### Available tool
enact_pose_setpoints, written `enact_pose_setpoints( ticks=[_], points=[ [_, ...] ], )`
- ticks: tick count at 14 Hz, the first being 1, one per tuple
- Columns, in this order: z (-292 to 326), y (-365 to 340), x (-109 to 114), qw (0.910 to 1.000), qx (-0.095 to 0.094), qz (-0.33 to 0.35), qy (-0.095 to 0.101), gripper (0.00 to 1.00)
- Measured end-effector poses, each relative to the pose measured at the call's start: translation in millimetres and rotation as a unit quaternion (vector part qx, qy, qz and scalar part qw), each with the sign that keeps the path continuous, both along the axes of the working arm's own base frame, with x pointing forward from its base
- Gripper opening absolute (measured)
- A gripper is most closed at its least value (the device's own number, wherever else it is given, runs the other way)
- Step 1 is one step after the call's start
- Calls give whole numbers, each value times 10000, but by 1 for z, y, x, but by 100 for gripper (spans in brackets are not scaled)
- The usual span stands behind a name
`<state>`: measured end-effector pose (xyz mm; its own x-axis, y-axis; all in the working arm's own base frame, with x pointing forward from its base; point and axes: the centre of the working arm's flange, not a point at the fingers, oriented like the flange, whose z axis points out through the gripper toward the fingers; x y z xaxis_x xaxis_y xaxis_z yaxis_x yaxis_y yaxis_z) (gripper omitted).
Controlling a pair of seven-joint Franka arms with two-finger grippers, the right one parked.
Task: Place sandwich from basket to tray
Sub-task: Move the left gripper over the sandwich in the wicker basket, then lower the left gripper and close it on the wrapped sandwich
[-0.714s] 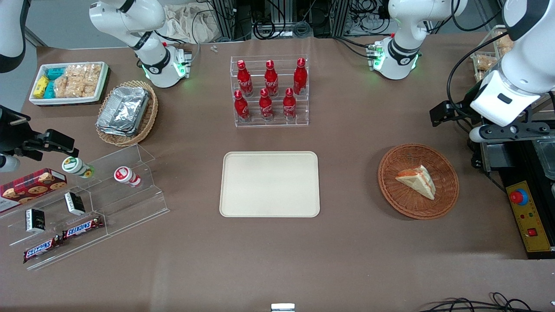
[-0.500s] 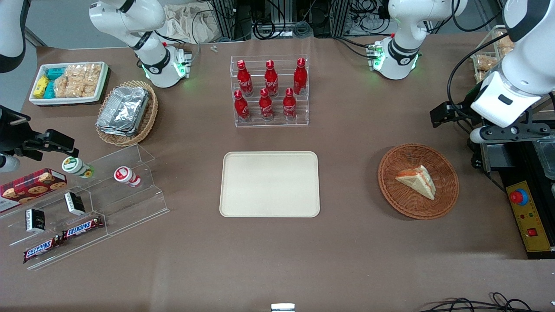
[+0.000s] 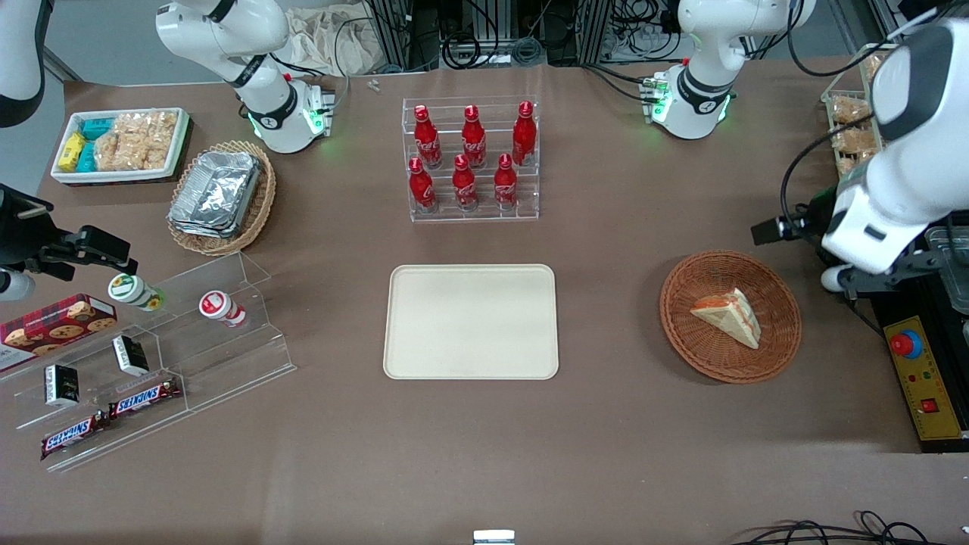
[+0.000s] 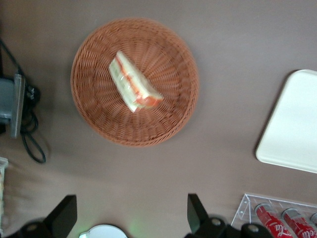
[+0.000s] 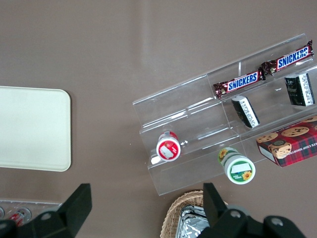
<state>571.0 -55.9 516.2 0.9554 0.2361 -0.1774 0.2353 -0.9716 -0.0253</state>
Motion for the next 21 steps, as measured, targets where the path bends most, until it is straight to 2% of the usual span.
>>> enact_pose_setpoints(
  ticks=[2,3,5,8,12,14,18,20,21],
  points=[
    [-45,20,0,9994,29,329,41,100],
    [-65,24,-1,9984,61,564,-2,100],
    [-104,27,-4,9930,127,1152,-212,100],
    [-160,38,-14,9782,194,2026,-413,100],
    [-209,37,-8,9531,230,2978,-492,100],
    [-229,36,-4,9464,230,3185,-476,100],
    [-256,35,-1,9446,218,3241,-479,100],
    [-268,35,-1,9465,276,3183,-446,96],
    [-270,35,-1,9472,296,3160,-458,88]
  ],
)
